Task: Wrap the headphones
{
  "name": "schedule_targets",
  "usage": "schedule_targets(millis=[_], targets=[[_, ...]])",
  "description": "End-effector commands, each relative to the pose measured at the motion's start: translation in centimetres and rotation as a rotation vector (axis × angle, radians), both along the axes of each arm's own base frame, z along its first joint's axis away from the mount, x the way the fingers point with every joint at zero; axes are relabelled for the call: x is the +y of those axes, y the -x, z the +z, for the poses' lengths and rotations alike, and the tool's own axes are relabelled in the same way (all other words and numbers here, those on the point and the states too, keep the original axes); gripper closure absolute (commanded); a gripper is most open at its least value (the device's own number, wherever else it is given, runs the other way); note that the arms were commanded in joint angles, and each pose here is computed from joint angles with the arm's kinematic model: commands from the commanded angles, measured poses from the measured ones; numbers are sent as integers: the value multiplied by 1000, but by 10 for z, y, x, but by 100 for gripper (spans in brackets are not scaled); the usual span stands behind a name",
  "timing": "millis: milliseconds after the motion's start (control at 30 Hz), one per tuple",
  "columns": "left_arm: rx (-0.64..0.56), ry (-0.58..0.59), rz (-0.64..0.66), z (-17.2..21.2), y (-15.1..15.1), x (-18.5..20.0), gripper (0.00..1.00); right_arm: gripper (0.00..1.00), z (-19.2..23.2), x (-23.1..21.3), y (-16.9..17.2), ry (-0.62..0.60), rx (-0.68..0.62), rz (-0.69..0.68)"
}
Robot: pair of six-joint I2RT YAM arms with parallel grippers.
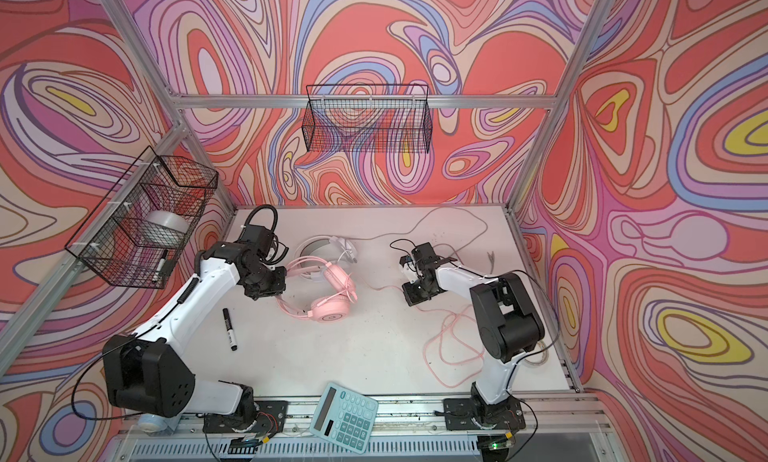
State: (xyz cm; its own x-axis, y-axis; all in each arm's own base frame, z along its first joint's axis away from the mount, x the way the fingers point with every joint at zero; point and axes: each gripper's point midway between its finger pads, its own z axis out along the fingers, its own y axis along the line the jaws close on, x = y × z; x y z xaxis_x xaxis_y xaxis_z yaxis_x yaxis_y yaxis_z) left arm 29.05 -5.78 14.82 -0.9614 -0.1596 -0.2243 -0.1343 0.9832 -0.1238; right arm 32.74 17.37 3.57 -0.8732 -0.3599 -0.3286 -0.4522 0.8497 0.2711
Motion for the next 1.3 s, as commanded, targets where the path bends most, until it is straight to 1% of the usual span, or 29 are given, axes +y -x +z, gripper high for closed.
schedule_targets(millis=[0, 133, 367, 500, 667, 800, 933, 1033, 1100, 1267], targets=[[-48, 55, -15, 17, -9, -9, 100, 100, 30, 8, 4, -67, -50, 30], [-39, 31, -21, 14, -9, -5, 100, 100, 54, 4, 3, -73, -140, 25], [-30, 16, -46, 11, -8, -3, 100, 100, 119, 5, -7, -124, -366, 35], [-15, 6, -57, 8, -8, -2, 100, 100, 156, 9, -13, -146, -479, 81], [-6, 23, -66, 5, -7, -6, 100, 100, 193, 22, -24, -185, -564, 157], [-10, 41, -64, 5, -8, -9, 100, 100, 212, 38, -38, -226, -594, 194], [-22, 61, -66, 7, -10, -12, 100, 100, 218, 64, -50, -272, -594, 220], [-26, 66, -67, 9, -11, -13, 100, 100, 211, 85, -61, -275, -563, 224], [-34, 76, -70, 12, -11, -15, 100, 100, 202, 94, -70, -292, -525, 199], [-57, 106, -79, 18, -9, -19, 100, 100, 176, 102, -89, -296, -436, 134]])
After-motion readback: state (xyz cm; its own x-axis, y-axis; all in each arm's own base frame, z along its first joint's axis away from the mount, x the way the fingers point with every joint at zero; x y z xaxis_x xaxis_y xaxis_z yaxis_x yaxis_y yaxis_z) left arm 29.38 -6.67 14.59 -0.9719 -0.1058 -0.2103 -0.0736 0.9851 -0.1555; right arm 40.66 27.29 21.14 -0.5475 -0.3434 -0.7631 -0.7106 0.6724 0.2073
